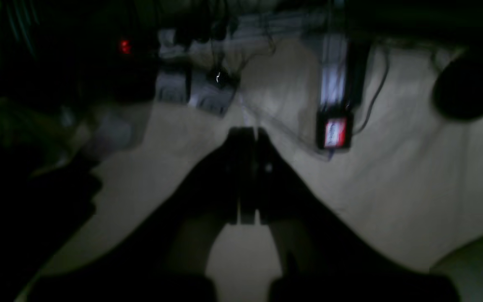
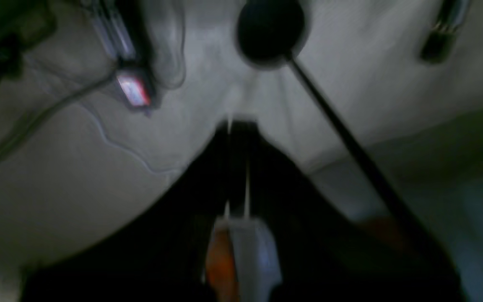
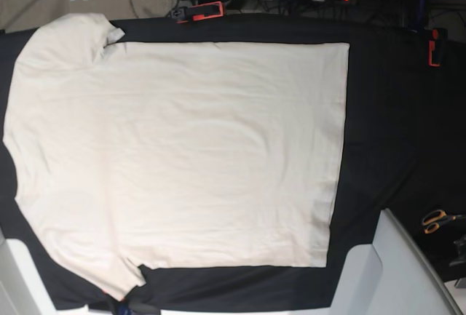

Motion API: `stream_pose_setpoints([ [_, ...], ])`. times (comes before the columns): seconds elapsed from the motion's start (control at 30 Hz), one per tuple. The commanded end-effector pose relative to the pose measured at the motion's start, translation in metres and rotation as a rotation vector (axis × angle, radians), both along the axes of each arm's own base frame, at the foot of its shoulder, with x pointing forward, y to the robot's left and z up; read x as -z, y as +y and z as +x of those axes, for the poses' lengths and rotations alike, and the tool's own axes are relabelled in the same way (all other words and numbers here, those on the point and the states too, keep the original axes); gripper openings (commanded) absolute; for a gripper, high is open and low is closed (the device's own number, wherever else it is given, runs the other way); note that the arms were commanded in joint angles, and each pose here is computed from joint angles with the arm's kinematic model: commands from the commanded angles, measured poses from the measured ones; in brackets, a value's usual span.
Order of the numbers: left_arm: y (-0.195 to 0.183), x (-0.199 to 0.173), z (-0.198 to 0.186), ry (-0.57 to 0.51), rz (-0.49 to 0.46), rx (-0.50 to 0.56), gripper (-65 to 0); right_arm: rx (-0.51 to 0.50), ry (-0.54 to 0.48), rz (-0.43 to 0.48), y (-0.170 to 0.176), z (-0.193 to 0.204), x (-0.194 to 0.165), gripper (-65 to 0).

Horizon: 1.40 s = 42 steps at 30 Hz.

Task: Fold the T-shirt properly

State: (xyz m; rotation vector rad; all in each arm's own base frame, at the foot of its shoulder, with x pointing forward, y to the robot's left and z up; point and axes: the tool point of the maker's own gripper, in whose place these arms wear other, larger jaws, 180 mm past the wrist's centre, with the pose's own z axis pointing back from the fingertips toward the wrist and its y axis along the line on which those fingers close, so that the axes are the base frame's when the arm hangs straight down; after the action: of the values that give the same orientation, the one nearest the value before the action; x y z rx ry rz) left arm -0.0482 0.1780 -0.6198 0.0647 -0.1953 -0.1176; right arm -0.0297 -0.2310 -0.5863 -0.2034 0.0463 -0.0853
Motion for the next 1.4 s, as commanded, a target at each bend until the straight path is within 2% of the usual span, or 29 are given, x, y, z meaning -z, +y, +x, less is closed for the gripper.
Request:
stream_pose_setpoints([
  [0.0,-0.002,-0.01,0.005,-0.033,-0.004,0.01,-65.0,-0.003,-0.051,-0.017,-0.005,0.019,-0.013,-65.0],
  [0.07,0.001,-0.035,0.021,-0.101,0.003,0.02,-65.0,-0.018,-0.091,-0.033,-0.009,0.037,-0.035,-65.0],
  [0.2,0.024,-0.097,0.078,-0.284,0.061,-0.012,-65.0,-0.027,-0.188,-0.054,-0.012,0.079,-0.07,-65.0],
  [0.4,0.058,-0.174,0.146,-0.513,0.152,-0.037,-65.0,0.033,-0.408,-0.149,-0.05,0.147,-0.133,-65.0],
  [0.47,0.067,-0.186,0.159,-0.558,0.176,-0.049,-65.0,-0.005,-0.432,-0.127,-0.055,0.16,-0.141,-65.0],
  [0.53,0.071,-0.191,0.168,-0.583,0.186,-0.058,-65.0,-0.033,-0.469,-0.036,-0.052,0.175,-0.147,-64.7],
  [0.63,0.07,-0.192,0.174,-0.599,0.162,-0.076,-65.0,-0.02,-0.512,0.063,-0.065,0.18,-0.16,-63.9],
  [0.7,0.06,-0.192,0.177,-0.609,0.07,-0.091,-65.0,-0.018,-0.499,0.096,-0.076,0.176,-0.166,-57.6],
  [0.73,0.061,-0.194,0.179,-0.619,0.027,-0.102,-65.0,-0.026,-0.49,0.105,-0.082,0.173,-0.169,-51.8],
  [0.8,0.065,-0.198,0.181,-0.639,-0.033,-0.153,-65.0,0.037,-0.481,0.108,-0.095,0.167,-0.17,-38.6],
  [0.87,0.077,-0.204,0.182,-0.659,-0.026,-0.183,-65.0,0.114,-0.484,0.1,-0.112,0.16,-0.172,-25.2],
  [0.93,0.086,-0.207,0.181,-0.667,-0.008,-0.193,-65.0,0.179,-0.483,0.132,-0.12,0.154,-0.166,-17.1],
  [1.07,0.1,-0.213,0.18,-0.68,0.024,-0.212,-65.0,0.281,-0.507,0.239,-0.127,0.152,-0.147,-15.6],
  [1.23,0.1,-0.217,0.179,-0.686,-0.018,-0.166,-65.0,0.363,-0.573,0.375,-0.128,0.161,-0.131,-15.6],
  [1.37,0.11,-0.223,0.181,-0.702,-0.012,-0.159,-65.0,0.407,-0.608,0.424,-0.133,0.164,-0.127,-15.6],
])
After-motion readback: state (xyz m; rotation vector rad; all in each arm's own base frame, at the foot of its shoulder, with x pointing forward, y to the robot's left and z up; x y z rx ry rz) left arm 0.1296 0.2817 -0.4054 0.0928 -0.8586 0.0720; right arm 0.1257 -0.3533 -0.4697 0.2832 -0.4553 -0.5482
